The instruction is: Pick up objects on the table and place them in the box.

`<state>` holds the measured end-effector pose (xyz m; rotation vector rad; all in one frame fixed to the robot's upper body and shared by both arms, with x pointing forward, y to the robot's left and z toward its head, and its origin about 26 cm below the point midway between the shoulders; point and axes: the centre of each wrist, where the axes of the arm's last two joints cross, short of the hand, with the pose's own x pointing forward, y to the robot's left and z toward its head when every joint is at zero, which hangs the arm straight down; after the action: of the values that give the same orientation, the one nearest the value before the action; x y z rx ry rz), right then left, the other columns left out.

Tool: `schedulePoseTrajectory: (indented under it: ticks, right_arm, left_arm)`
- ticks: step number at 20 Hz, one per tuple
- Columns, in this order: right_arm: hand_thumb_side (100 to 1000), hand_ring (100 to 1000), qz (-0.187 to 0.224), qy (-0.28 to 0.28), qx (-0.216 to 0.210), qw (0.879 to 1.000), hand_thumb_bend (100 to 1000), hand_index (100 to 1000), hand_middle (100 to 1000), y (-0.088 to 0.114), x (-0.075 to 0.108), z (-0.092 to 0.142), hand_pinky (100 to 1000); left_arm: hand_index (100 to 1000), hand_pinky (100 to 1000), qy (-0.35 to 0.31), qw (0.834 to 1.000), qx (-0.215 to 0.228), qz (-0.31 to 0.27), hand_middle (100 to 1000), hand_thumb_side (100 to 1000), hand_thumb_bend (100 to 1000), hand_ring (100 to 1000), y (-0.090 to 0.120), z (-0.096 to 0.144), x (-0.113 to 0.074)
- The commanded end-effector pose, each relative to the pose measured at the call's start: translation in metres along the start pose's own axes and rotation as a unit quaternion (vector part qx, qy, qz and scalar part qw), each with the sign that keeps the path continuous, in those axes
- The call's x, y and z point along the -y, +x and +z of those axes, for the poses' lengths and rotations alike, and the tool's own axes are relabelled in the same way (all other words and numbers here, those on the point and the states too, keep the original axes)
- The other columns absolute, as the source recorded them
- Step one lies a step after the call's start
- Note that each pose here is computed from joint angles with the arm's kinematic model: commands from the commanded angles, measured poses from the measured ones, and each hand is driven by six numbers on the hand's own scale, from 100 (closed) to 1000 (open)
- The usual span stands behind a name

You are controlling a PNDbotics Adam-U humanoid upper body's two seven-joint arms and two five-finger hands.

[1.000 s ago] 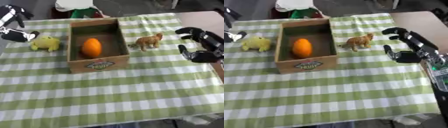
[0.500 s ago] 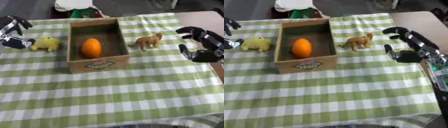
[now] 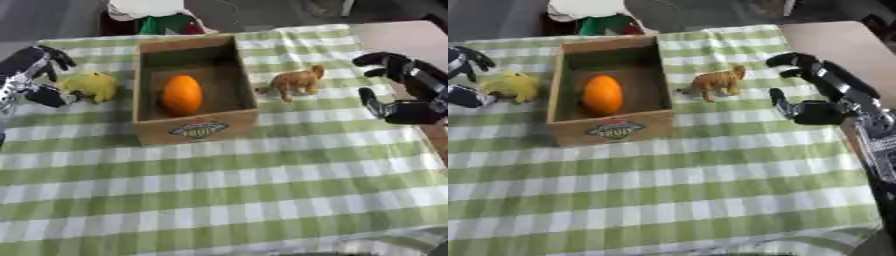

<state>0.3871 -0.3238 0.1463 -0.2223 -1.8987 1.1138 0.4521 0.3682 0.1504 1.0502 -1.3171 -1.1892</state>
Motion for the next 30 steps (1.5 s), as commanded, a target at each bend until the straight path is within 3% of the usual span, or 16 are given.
schedulePoseTrajectory:
  ticks: [1, 11, 12, 14, 22, 23, 24, 26, 27, 30]
  right_arm:
    - [210, 1000, 0.014, -0.005, 0.007, 1.0, 100, 869, 866, 0.005, 0.013, -0.001, 881]
    - [211, 1000, 0.015, -0.002, 0.008, 1.0, 100, 869, 866, 0.006, 0.013, -0.002, 881]
    - [212, 1000, 0.015, -0.002, 0.008, 1.0, 100, 869, 865, 0.006, 0.014, -0.002, 881]
    - [212, 1000, 0.015, -0.002, 0.008, 1.0, 100, 869, 865, 0.006, 0.014, -0.002, 881]
    - [213, 1000, 0.015, 0.0, 0.007, 1.0, 100, 869, 865, 0.006, 0.014, -0.002, 881]
    - [213, 1000, 0.015, 0.0, 0.007, 1.0, 100, 869, 865, 0.006, 0.014, -0.002, 881]
    - [214, 1000, 0.015, 0.0, 0.006, 1.0, 100, 869, 865, 0.006, 0.014, -0.002, 880]
    - [214, 1000, 0.015, 0.0, 0.006, 1.0, 100, 869, 865, 0.005, 0.014, -0.002, 880]
    - [214, 1000, 0.016, 0.0, 0.006, 1.0, 100, 869, 865, 0.005, 0.014, -0.002, 880]
    - [214, 1000, 0.016, 0.0, 0.006, 1.0, 100, 869, 865, 0.005, 0.014, -0.002, 880]
  left_arm:
    - [775, 729, 0.039, 0.999, -0.005, -0.021, 656, 123, 439, 547, 0.0, -0.003, -0.017]
    - [791, 734, 0.039, 0.997, -0.014, -0.058, 683, 130, 432, 588, 0.001, -0.006, -0.002]
    - [820, 761, 0.034, 0.998, -0.014, -0.06, 739, 131, 408, 671, 0.0, -0.005, 0.001]
    - [821, 762, 0.009, 0.998, -0.014, -0.066, 741, 126, 401, 675, -0.003, -0.004, 0.01]
    - [840, 771, -0.014, 0.995, -0.022, -0.097, 781, 100, 342, 733, -0.002, -0.005, 0.006]
    - [831, 761, -0.009, 0.994, -0.025, -0.101, 764, 100, 331, 715, -0.002, -0.005, 0.005]
    - [797, 733, -0.003, 0.994, -0.029, -0.105, 701, 100, 293, 640, -0.002, -0.005, 0.005]
    - [776, 723, 0.002, 0.994, -0.033, -0.107, 665, 100, 270, 609, -0.002, -0.005, 0.007]
    - [700, 694, 0.003, 0.994, -0.034, -0.108, 567, 100, 161, 541, -0.002, -0.005, 0.008]
    - [678, 686, 0.004, 0.993, -0.036, -0.109, 542, 100, 127, 522, -0.003, -0.005, 0.011]
